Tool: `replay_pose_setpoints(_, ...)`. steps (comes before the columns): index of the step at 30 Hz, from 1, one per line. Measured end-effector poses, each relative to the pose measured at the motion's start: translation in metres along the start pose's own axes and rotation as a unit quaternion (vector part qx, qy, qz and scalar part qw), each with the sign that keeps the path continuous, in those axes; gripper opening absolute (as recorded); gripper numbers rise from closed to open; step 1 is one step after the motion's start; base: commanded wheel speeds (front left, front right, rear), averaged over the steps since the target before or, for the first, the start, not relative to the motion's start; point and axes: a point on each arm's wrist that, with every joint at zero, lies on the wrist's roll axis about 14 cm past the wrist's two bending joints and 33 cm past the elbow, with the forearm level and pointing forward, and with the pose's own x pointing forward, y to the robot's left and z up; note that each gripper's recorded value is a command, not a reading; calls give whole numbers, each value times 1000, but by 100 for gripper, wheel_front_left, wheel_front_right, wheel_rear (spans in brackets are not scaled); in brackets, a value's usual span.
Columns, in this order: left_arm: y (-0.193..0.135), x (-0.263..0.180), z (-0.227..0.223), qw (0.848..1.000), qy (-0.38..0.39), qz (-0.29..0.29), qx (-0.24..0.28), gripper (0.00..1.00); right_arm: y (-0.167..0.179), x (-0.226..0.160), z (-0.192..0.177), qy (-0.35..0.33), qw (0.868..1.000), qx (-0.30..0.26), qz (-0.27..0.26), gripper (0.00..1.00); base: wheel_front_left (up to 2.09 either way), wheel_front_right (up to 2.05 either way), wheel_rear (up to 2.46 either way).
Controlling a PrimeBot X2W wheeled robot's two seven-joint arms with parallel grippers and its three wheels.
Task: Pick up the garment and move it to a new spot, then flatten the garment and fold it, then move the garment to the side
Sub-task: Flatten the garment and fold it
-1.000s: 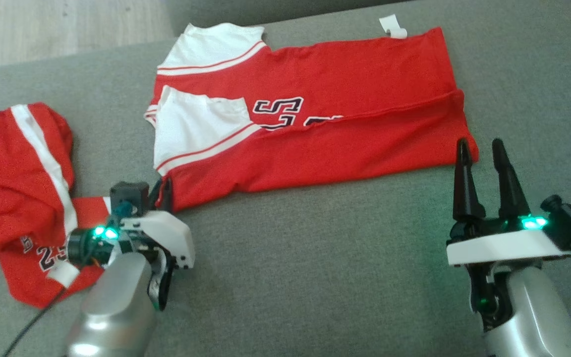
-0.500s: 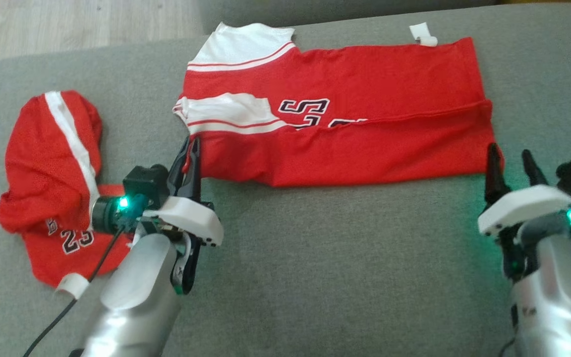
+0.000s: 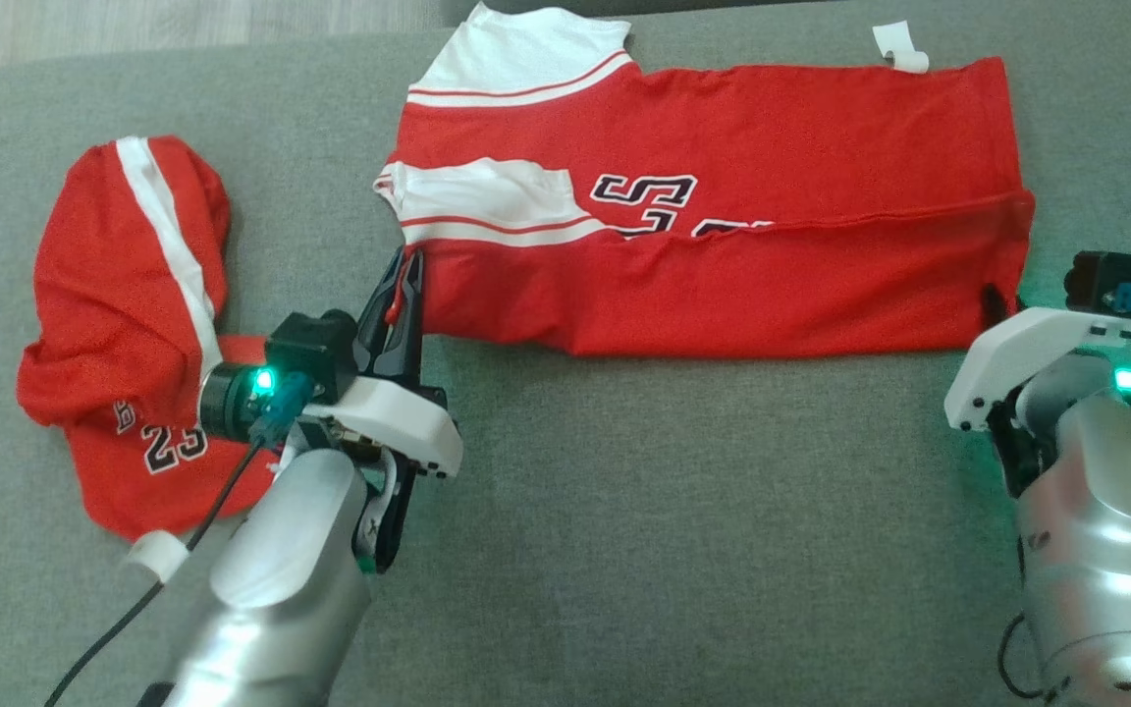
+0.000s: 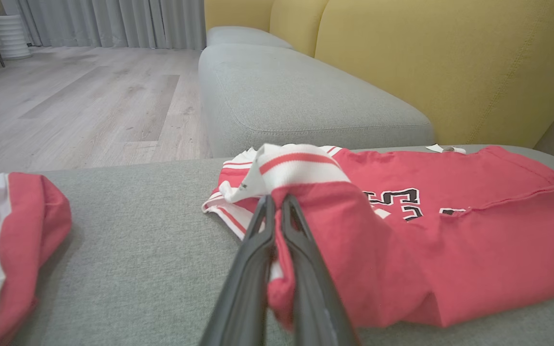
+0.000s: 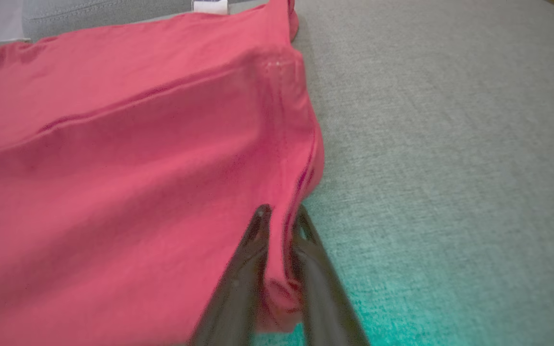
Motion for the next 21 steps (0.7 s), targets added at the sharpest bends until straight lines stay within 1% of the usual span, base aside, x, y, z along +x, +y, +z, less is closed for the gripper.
replay_pose_setpoints(4,0,-3,4,1000,-1,0,7,0,-7,-6,4,-5,1000,-11,-14,0,0,0,0)
replay_pose_setpoints(11,-3,-21,-10,999,39,1,22,0,-19,-27,-1,-3,999,-16,-28,0,0,0,0)
replay_pose_setpoints(15,-3,-38,-17,998,49,5,30,0,-9,-40,-6,4,999,-33,-11,0,0,0,0)
replay_pose_setpoints(18,-5,-48,-17,998,45,7,31,0,-3,-52,-12,7,1000,-29,4,0,0,0,0)
replay_pose_setpoints(21,-6,-56,-13,999,38,9,30,0,-7,-64,-7,1,1000,-21,11,0,0,0,0)
